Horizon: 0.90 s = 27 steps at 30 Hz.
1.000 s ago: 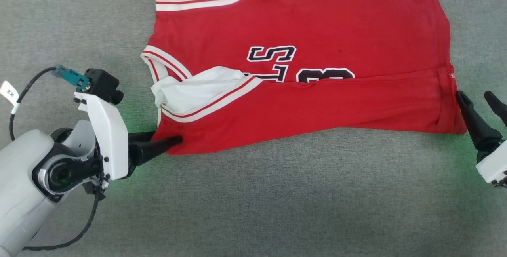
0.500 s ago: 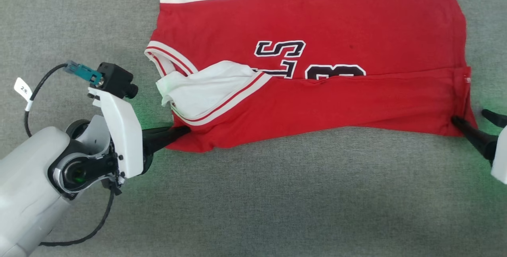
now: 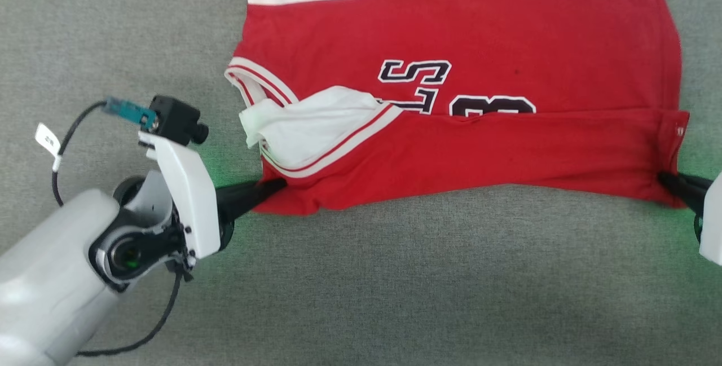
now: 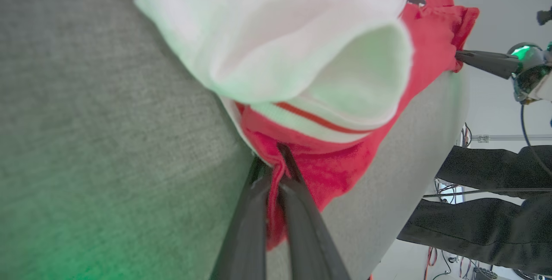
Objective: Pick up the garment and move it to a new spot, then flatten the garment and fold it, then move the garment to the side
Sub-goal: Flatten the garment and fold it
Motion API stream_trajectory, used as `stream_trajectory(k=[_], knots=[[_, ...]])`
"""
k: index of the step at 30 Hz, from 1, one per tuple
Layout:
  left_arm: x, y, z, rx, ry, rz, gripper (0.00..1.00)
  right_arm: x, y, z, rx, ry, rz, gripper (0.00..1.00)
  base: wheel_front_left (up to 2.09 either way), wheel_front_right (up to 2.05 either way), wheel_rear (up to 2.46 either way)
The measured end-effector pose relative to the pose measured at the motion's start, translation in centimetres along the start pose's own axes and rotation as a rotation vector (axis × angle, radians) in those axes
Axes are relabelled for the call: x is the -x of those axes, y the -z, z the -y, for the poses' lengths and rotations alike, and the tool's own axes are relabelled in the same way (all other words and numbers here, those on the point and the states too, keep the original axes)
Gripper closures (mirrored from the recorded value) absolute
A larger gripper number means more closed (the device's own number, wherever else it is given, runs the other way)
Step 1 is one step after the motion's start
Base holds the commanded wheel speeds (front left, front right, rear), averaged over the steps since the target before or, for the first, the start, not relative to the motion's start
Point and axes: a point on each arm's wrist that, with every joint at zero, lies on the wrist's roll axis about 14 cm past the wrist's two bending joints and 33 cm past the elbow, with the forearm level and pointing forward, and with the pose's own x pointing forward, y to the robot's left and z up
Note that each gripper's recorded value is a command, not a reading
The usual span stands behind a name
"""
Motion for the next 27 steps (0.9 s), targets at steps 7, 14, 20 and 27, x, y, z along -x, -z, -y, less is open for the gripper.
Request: stream_trajectory(k=[7, 14, 20, 27], knots=[[2.5, 0.9, 0.9, -0.008, -0.003, 0.059, 1.0, 2.6, 0.4, -0.1, 0.018, 0.008, 0.027, 1.0, 0.0, 0.0, 0.0], [5.2, 3.3, 2.1, -0.021, 0.016, 0.075, 1.0, 4.8, 2.7, 0.3, 0.027, 0.017, -0.03, 1.0, 0.0, 0.0, 0.0], [5.9, 5.9, 3.0, 0.001, 0.033, 0.063, 1.0, 5.8, 4.5, 0.1, -0.006, 0.006, -0.046, 1.0, 0.0, 0.0, 0.0], [5.8, 6.2, 3.4, 0.011, 0.034, 0.088, 0.45, 6.1, 4.2, 0.2, -0.039, 0.017, 0.019, 0.0, 0.0, 0.0, 0.0]])
